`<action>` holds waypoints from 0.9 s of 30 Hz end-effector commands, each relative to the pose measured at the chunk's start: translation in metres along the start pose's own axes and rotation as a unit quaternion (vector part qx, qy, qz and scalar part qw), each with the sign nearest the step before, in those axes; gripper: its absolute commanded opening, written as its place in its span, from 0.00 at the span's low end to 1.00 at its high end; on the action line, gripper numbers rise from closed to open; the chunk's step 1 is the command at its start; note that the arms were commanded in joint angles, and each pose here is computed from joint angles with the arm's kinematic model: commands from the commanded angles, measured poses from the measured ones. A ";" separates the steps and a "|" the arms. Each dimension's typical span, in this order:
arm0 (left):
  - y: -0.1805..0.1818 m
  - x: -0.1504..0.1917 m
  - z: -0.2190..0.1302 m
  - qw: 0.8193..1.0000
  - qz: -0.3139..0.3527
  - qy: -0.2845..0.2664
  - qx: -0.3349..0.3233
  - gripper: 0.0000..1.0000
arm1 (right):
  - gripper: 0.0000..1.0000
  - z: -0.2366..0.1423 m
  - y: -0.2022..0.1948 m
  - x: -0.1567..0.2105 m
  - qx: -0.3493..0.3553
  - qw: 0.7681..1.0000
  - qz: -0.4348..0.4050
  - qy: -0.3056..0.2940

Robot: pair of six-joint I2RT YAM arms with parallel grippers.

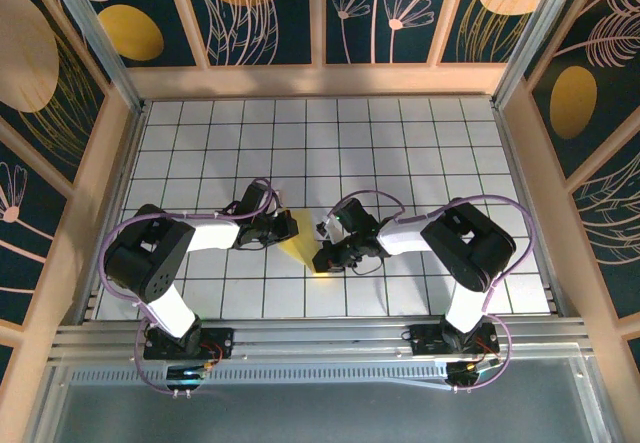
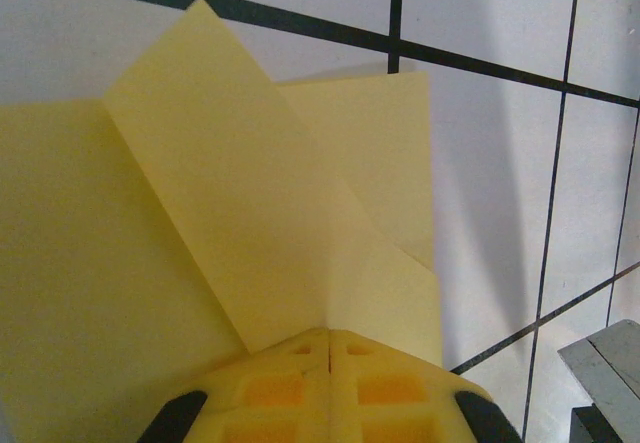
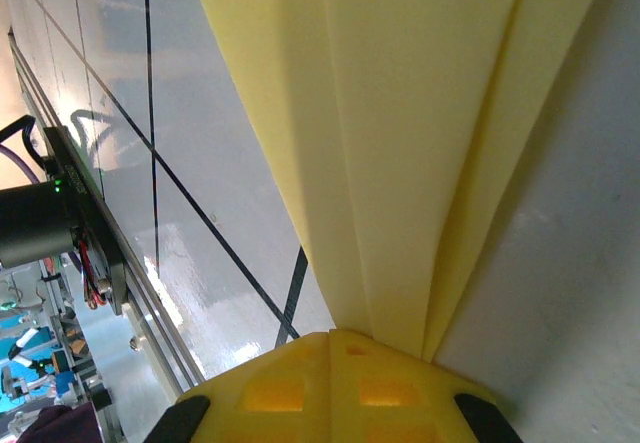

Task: Fold a paper plane with a square sheet of paper (fold left side to right side)
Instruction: Fourth fold the wing at the center of the table.

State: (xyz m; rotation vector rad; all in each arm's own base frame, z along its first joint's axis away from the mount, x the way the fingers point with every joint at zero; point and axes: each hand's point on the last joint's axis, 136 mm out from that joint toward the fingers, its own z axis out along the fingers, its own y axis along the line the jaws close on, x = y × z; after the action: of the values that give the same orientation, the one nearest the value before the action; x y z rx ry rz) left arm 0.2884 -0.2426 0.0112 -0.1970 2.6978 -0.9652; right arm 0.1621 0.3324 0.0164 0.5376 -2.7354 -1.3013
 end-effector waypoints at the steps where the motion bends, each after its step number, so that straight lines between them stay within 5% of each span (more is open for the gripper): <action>1: 0.037 0.017 0.008 0.997 -0.015 0.024 -0.068 0.01 | 0.00 0.002 -0.020 0.033 0.036 0.998 0.029 0.039; 9: 0.036 0.017 0.008 0.997 -0.015 0.024 -0.067 0.01 | 0.00 -0.015 -0.003 0.032 0.037 0.999 0.009 0.030; 18: 0.033 0.016 0.007 0.998 -0.013 0.022 -0.062 0.01 | 0.00 -0.044 0.043 -0.009 -0.022 0.998 -0.035 -0.042; 27: 0.032 0.015 0.007 0.998 -0.012 0.021 -0.059 0.00 | 0.00 -0.026 0.028 -0.050 -0.001 0.996 -0.013 -0.087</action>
State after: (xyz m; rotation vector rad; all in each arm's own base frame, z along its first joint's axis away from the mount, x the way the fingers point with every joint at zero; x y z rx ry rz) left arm 0.2891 -0.2439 0.0117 -0.1937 2.6971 -0.9705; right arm 0.1867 0.3403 0.0614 0.5373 -2.8137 -1.4075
